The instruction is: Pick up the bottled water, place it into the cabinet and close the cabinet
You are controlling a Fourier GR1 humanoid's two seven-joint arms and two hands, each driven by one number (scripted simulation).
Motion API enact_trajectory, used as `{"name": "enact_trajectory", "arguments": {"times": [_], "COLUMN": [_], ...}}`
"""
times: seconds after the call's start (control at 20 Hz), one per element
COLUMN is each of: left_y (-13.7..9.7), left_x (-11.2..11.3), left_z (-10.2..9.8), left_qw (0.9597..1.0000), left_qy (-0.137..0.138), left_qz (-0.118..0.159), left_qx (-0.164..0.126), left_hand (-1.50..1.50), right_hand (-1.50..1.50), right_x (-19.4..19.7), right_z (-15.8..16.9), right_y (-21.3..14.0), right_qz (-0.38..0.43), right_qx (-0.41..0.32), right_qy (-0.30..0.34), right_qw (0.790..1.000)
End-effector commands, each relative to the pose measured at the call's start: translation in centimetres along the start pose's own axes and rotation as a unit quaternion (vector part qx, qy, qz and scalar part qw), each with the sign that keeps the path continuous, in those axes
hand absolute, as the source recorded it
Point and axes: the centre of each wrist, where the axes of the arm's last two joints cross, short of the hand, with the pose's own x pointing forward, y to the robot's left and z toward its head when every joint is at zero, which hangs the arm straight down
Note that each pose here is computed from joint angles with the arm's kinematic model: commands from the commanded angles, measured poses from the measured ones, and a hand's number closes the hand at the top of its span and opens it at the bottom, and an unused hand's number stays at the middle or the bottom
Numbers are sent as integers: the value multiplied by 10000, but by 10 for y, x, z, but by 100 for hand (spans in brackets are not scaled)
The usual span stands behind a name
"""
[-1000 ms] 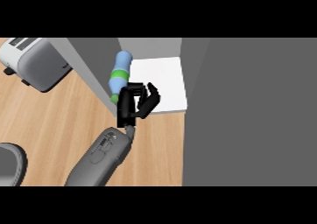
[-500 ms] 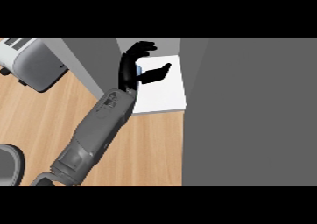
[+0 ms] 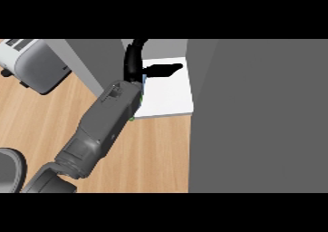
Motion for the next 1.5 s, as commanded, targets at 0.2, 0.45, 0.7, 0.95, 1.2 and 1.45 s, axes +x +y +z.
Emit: {"name": "enact_trajectory", "arguments": {"times": [0.2, 0.45, 0.7, 0.95, 1.2, 1.45], "left_y": [-5, -7, -15, -21, -25, -31], "left_x": [6, 10, 12, 10, -21, -14], "left_z": [-2, -5, 6, 27, 84, 121], "left_qw": [9952, 9936, 9906, 9854, 9800, 9740], "left_qy": [-724, -696, -776, -588, -415, -406], "left_qz": [586, 865, 1082, 1467, 1758, 2058], "left_qx": [-310, -182, -312, -637, -840, -859], "left_hand": [-150, -150, -150, -150, -150, -150], "right_hand": [-150, -150, -150, -150, -150, -150], "right_x": [22, 30, 27, 34, 24, 30], "right_z": [-9, -14, -15, -14, -4, -8], "right_y": [13, 23, 14, 12, 14, 27], "right_qz": [-9, 23, -8, 84, 251, 110], "right_qx": [134, 161, 71, -71, -137, -128], "right_qy": [-165, -111, -138, -151, -28, -97], "right_qw": [9998, 9998, 9999, 9998, 9996, 9998]}}
